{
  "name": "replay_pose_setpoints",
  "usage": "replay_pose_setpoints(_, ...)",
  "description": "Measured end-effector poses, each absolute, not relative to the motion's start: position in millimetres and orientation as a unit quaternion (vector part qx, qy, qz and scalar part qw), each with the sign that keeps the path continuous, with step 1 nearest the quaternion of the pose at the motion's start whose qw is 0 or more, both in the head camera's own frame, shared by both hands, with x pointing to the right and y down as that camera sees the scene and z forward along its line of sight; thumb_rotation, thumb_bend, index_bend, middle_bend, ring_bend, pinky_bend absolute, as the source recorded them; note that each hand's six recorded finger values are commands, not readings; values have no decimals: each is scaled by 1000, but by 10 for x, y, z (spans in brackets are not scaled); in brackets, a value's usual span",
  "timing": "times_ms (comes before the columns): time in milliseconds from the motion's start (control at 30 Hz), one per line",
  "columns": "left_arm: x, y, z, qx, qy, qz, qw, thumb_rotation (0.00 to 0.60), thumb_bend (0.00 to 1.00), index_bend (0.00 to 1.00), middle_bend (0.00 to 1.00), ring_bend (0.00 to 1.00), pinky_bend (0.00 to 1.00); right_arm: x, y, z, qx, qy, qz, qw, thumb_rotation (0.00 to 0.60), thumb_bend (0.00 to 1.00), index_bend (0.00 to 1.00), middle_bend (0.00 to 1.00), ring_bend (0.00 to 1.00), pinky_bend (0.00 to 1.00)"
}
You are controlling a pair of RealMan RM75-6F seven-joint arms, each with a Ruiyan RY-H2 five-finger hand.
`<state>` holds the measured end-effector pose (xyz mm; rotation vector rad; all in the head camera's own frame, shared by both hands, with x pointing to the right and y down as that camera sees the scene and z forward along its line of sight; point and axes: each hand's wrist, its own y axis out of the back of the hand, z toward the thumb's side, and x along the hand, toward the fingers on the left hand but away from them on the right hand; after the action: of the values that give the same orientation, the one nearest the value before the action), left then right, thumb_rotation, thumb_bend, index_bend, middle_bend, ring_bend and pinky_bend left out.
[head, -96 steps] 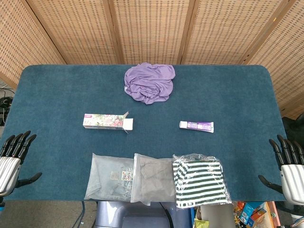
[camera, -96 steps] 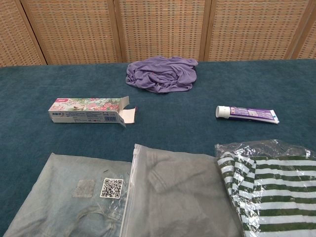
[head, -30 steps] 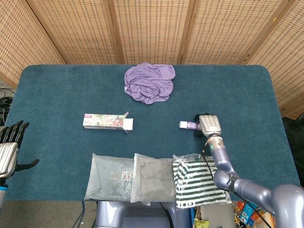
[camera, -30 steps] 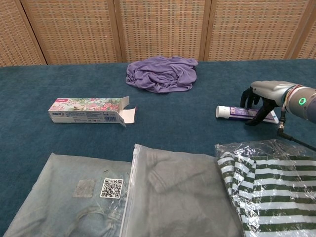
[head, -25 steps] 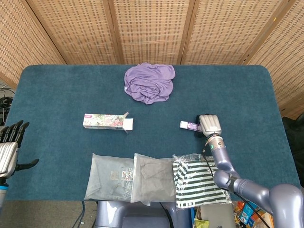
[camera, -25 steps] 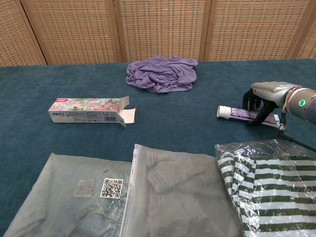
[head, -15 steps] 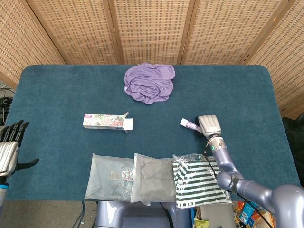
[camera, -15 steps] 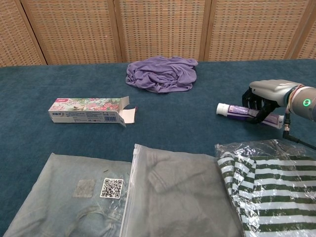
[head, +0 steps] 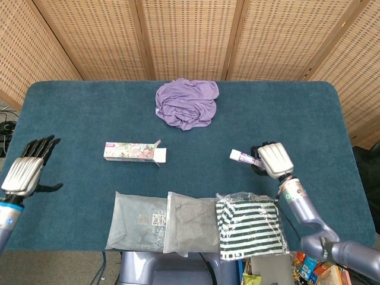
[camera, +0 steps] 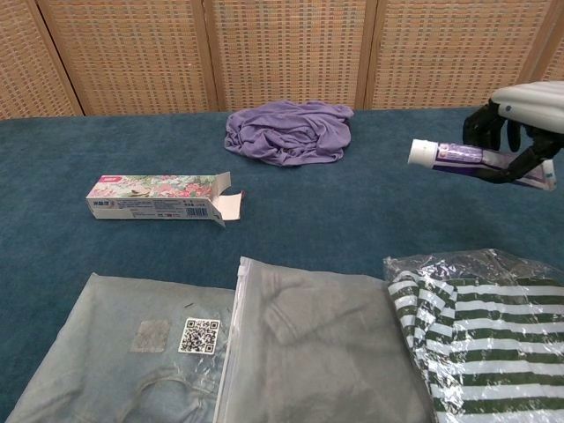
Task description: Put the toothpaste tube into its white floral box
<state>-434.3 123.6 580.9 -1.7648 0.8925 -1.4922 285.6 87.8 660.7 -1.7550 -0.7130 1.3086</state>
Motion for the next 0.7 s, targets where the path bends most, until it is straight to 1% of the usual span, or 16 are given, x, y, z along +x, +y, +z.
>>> replay_pose_setpoints(133, -4219, 962, 5997, -704, 331, -544, 314, 600, 109, 0, 0, 0, 0, 2978, 940, 6440, -693, -280, 517, 418, 600, 796, 576, 603, 455, 468)
replay_pose_setpoints(300, -3991, 655, 6342, -728, 284, -537, 317, 600, 109, 0, 0, 0, 0, 3089, 962, 6346, -681, -278, 523, 431, 600, 797, 576, 602, 455, 468)
replay_pose_setpoints(467, -3685, 533, 6698, -746, 233, -541, 312, 600, 109, 0, 0, 0, 0, 3166, 980, 6287, -674, -280, 529, 433, 600, 796, 576, 602, 455, 468)
replay_pose_setpoints(633, -3367, 454, 6975, -755, 207, -536, 316, 600, 109, 0, 0, 0, 0, 3237, 998, 6228, -664, -280, 535, 441, 600, 796, 576, 601, 455, 468)
replay_pose_setpoints(700, -3255, 422, 7079, -755, 194, -537, 323, 600, 109, 0, 0, 0, 15, 3259, 1005, 6209, -662, -282, 537, 441, 600, 797, 576, 601, 455, 468)
